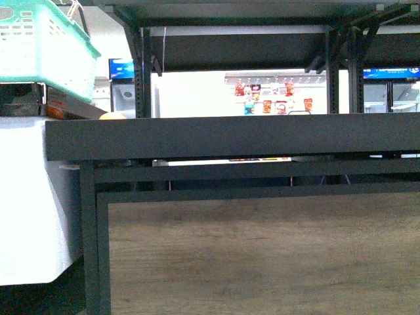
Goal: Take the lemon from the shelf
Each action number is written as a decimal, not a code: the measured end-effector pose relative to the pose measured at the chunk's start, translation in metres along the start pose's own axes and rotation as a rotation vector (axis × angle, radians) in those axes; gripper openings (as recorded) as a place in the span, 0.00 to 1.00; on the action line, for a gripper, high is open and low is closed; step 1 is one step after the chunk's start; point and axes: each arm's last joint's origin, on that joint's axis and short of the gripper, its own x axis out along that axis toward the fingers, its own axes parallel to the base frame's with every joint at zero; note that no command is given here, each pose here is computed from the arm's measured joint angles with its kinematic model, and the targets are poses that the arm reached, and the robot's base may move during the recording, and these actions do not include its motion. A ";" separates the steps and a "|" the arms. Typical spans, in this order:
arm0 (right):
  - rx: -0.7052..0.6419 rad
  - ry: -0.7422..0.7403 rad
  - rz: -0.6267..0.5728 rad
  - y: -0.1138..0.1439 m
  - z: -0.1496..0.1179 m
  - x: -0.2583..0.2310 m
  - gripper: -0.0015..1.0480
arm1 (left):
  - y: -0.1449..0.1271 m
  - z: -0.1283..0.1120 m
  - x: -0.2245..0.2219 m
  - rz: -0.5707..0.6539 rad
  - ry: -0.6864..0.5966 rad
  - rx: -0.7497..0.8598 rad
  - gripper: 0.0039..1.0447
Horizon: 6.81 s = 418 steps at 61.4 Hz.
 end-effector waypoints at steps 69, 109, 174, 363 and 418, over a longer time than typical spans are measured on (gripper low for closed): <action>0.000 0.000 0.000 0.000 0.000 0.000 0.93 | 0.000 0.000 0.000 0.000 0.000 0.000 0.92; 0.000 0.000 0.000 0.000 0.000 0.000 0.93 | 0.000 0.000 0.000 0.000 0.000 0.000 0.93; 0.000 0.001 0.003 0.000 0.000 0.000 0.93 | 0.000 0.000 0.000 -0.001 0.000 0.000 0.93; 0.006 0.001 0.003 0.000 0.000 0.000 0.93 | 0.073 0.080 0.113 0.117 0.174 -0.708 0.92; 0.006 0.001 0.003 0.000 0.000 0.000 0.93 | 0.224 0.104 0.299 0.248 0.093 -1.327 0.92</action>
